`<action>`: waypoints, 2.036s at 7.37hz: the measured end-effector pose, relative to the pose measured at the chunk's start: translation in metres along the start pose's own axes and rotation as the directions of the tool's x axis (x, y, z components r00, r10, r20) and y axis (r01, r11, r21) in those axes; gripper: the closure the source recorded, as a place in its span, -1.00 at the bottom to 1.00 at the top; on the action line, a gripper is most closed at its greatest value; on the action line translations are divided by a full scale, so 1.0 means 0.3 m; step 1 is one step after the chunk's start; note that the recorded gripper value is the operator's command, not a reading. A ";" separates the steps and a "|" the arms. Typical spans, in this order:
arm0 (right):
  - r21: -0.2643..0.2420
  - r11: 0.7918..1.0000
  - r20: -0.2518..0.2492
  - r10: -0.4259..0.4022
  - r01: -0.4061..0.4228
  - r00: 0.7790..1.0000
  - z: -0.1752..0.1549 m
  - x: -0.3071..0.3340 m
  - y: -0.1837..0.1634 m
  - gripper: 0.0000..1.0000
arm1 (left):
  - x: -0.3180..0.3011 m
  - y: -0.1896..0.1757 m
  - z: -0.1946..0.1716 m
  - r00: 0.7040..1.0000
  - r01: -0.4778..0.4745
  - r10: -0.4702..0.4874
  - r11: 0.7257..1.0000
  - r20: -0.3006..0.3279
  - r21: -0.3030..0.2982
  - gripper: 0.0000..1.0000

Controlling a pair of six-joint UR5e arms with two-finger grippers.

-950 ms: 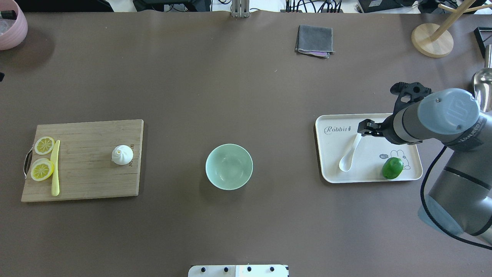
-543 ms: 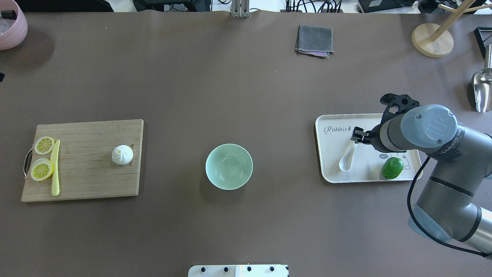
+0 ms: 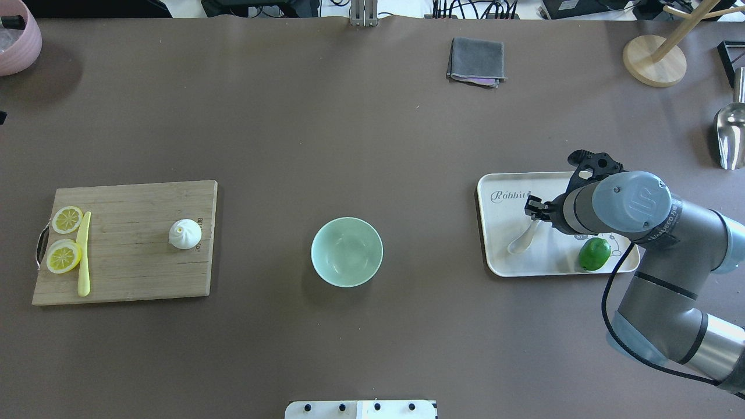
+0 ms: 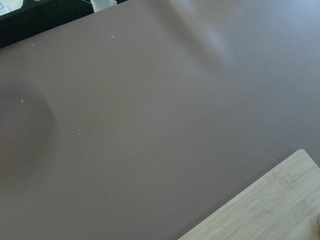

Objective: Put spoon and bun in bowl

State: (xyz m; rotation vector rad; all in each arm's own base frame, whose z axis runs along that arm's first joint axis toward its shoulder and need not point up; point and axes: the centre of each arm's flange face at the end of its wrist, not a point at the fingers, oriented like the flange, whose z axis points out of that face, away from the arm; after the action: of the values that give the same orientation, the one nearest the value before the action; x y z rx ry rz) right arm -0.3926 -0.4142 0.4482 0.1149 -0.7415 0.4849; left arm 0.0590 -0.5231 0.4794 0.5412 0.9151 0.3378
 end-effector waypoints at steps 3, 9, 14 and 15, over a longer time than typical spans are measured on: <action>0.000 1.000 0.001 0.021 -0.021 1.000 0.015 -0.023 0.006 0.34 | -0.002 0.002 0.001 1.000 0.000 0.000 1.000 0.001 0.000 -0.96; 0.005 1.000 0.022 0.027 -0.027 0.999 -0.018 -0.059 -0.001 1.00 | -0.002 0.002 0.002 1.000 0.000 0.000 1.000 0.000 0.000 -0.96; 0.010 0.992 0.056 0.127 -0.127 0.990 -0.210 -0.453 -0.024 1.00 | -0.002 0.001 0.002 1.000 0.000 0.000 1.000 -0.001 0.000 -0.96; 0.003 0.987 0.052 0.162 -0.163 0.985 -0.270 -0.564 -0.006 1.00 | -0.002 0.001 0.002 1.000 0.000 0.000 1.000 -0.001 0.000 -0.96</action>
State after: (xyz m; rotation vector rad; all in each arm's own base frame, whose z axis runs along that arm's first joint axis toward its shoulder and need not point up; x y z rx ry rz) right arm -0.4486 -0.4588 0.2749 0.0744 -0.8036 0.6425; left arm 0.0591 -0.5235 0.4803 0.5410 0.9159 0.3376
